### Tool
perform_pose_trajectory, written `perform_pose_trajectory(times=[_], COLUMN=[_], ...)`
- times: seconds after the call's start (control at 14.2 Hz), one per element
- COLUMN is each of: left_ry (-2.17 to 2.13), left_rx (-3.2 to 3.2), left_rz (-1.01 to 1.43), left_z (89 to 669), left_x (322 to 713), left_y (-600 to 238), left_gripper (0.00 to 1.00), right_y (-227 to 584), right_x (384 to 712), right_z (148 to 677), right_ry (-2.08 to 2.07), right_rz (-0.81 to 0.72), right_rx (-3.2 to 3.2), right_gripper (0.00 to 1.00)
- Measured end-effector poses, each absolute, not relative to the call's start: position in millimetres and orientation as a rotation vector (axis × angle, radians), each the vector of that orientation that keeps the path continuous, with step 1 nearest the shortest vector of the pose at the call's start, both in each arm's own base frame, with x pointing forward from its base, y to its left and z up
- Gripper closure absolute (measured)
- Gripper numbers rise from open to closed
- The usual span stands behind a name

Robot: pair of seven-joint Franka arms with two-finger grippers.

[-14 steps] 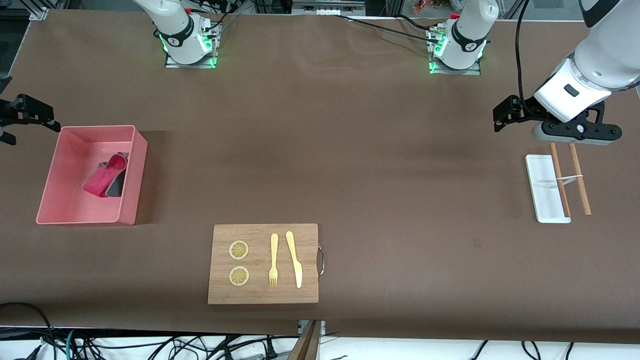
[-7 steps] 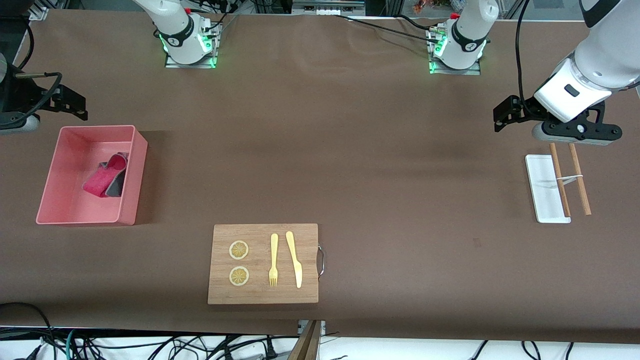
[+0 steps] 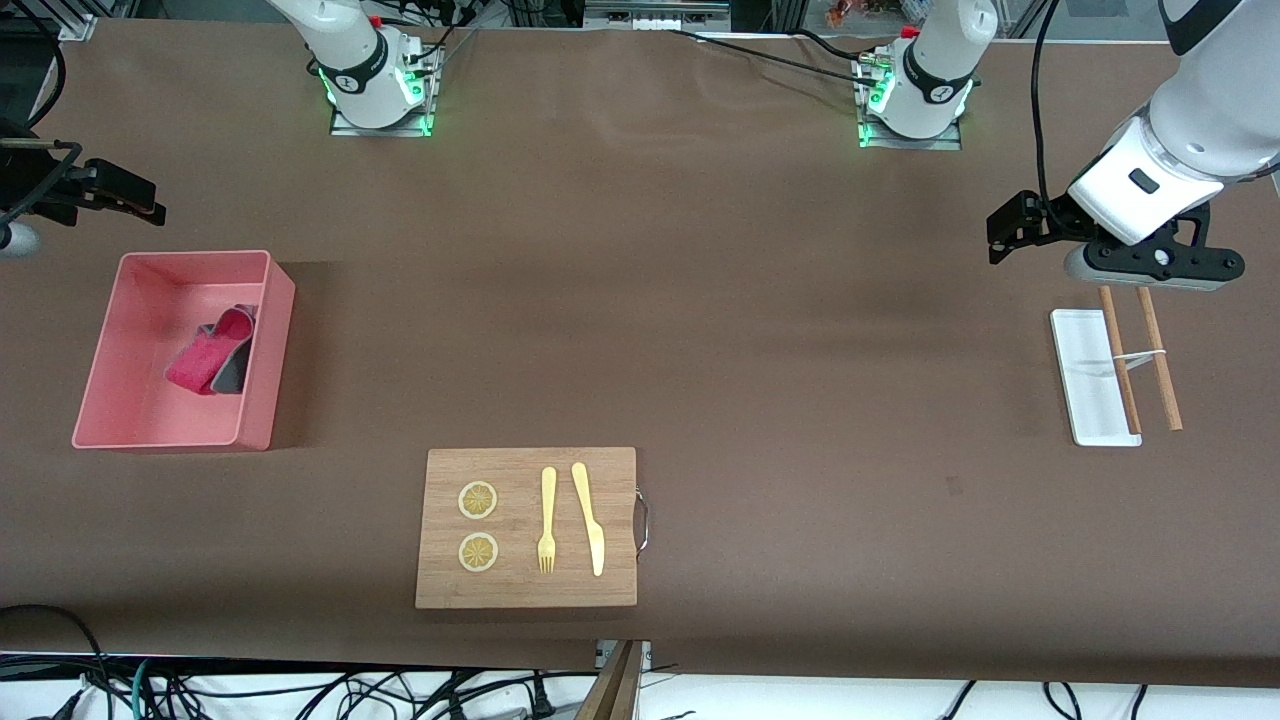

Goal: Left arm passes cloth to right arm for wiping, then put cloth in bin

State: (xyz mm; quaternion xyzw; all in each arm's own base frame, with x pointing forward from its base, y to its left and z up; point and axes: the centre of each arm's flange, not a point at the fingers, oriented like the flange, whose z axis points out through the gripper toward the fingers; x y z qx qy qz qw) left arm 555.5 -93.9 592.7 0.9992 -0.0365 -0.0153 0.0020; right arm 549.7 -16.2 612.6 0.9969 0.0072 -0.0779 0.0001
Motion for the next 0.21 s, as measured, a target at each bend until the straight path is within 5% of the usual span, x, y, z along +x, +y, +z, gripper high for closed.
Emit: perform_pose_trajectory(times=[0.21], left_ry=[-0.115], left_rx=[3.135], left_rz=[-0.048], left_z=[592.7], left_x=[555.5], left_y=[-93.9], left_gripper=[0.0], right_y=[-16.2], right_x=[551.7], right_z=[613.8], right_ry=[0.021], right_rz=[-0.255], right_rx=[3.131], right_gripper=[0.0])
